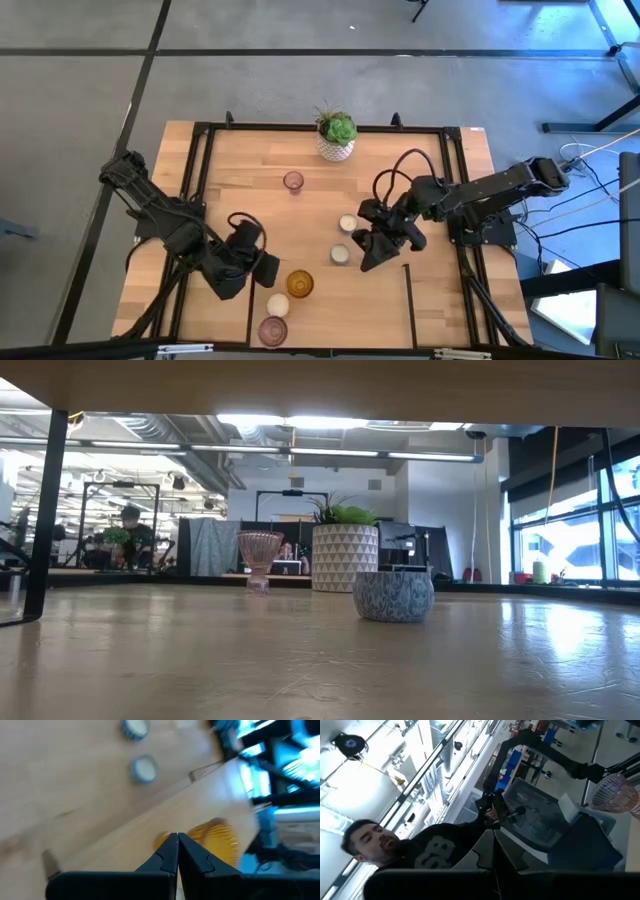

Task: Pick & Place candle stick holders
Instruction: Put the yellow candle holder on the shelf

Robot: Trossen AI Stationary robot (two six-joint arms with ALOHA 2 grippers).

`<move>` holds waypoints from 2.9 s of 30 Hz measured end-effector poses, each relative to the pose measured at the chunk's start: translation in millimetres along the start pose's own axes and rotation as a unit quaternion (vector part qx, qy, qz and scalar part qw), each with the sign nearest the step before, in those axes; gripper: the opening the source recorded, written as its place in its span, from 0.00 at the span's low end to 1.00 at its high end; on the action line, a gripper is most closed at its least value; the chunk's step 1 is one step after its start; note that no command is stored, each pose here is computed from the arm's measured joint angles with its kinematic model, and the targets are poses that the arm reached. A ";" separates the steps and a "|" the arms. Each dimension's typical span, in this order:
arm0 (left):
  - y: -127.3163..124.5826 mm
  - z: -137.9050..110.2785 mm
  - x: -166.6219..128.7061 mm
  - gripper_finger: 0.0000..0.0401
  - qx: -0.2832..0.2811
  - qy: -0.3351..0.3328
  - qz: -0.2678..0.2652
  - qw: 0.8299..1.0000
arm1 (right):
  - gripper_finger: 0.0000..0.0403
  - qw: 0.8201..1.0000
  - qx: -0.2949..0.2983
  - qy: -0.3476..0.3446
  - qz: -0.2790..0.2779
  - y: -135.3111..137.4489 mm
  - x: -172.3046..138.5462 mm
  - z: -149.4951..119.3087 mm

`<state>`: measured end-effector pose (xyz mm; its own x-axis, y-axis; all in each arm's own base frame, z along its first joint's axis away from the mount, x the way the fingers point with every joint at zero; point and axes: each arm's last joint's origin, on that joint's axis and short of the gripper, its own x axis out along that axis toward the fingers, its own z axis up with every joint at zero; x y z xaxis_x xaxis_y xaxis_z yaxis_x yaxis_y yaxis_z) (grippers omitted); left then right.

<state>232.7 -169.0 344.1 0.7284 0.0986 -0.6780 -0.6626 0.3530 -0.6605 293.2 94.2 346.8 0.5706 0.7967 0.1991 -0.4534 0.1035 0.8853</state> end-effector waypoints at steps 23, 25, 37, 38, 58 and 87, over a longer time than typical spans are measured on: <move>-10.7 31.6 68.8 0.00 0.049 0.120 0.033 0.991 | 0.01 0.998 -0.040 -0.012 -0.050 -5.7 12.7 -18.3; -12.2 31.7 70.1 0.00 0.053 0.131 0.025 0.990 | 0.01 0.998 -0.040 -0.009 -0.049 -5.2 13.7 -19.8; -16.2 25.3 69.6 0.00 0.038 0.158 0.006 0.987 | 0.01 0.998 -0.043 -0.004 -0.046 -4.2 15.5 -22.5; -16.3 24.4 69.2 0.00 0.038 0.159 0.005 0.986 | 0.01 0.998 -0.044 -0.004 -0.046 -4.2 15.5 -22.5; -20.1 30.1 71.7 0.00 0.068 0.166 -0.020 0.984 | 0.01 0.998 -0.044 -0.004 -0.046 -4.2 15.4 -22.5; -26.0 26.0 69.7 0.00 0.071 0.228 -0.059 0.969 | 0.01 0.998 -0.045 0.003 -0.047 -4.8 15.4 -23.0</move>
<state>305.2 -147.1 322.4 0.6231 -0.3604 -0.6942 -0.5257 0.4642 -0.7129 288.4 119.7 336.0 0.6098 0.7842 0.1147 -0.4575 0.2302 0.8589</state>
